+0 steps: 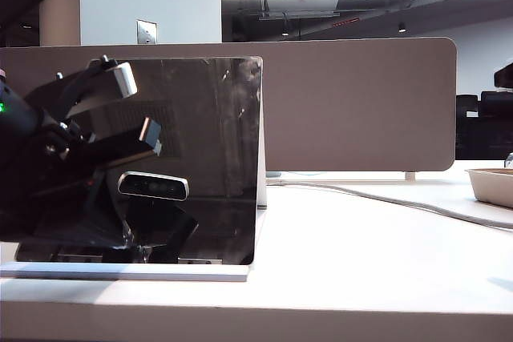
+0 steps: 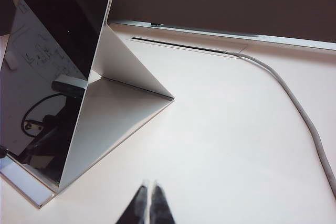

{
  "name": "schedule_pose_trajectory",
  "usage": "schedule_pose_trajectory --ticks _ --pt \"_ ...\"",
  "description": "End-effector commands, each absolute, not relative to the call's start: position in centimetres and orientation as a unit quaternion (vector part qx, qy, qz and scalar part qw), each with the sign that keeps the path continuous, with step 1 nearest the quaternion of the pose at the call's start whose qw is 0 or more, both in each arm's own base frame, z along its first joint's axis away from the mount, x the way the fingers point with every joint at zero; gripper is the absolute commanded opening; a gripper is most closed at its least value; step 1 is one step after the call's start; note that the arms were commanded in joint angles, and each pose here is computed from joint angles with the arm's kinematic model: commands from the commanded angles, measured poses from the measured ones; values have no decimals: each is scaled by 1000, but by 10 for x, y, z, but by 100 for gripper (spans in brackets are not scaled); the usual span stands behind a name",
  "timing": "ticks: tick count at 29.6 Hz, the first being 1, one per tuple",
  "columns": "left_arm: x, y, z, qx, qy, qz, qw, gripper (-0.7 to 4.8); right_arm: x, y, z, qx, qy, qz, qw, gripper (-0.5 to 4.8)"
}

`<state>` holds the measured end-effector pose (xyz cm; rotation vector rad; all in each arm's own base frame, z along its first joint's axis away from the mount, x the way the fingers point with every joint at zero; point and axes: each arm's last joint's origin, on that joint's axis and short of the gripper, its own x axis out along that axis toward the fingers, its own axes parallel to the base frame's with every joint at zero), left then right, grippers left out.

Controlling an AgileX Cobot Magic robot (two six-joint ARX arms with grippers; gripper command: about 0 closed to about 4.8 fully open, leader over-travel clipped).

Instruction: Push the base of the mirror on the table to move it forward for a short distance.

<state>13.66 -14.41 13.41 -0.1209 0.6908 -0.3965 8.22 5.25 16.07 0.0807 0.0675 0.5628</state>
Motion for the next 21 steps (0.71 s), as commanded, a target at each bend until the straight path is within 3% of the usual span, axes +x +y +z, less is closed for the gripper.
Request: schedule_pose_trajectory --ticks 1,21 --pt "138 -146 134 -72 333 -194 920 3 82 53 163 41 25 279 959 22" --pt "131 -153 114 -99 418 -205 880 3 82 53 163 41 25 279 959 22"
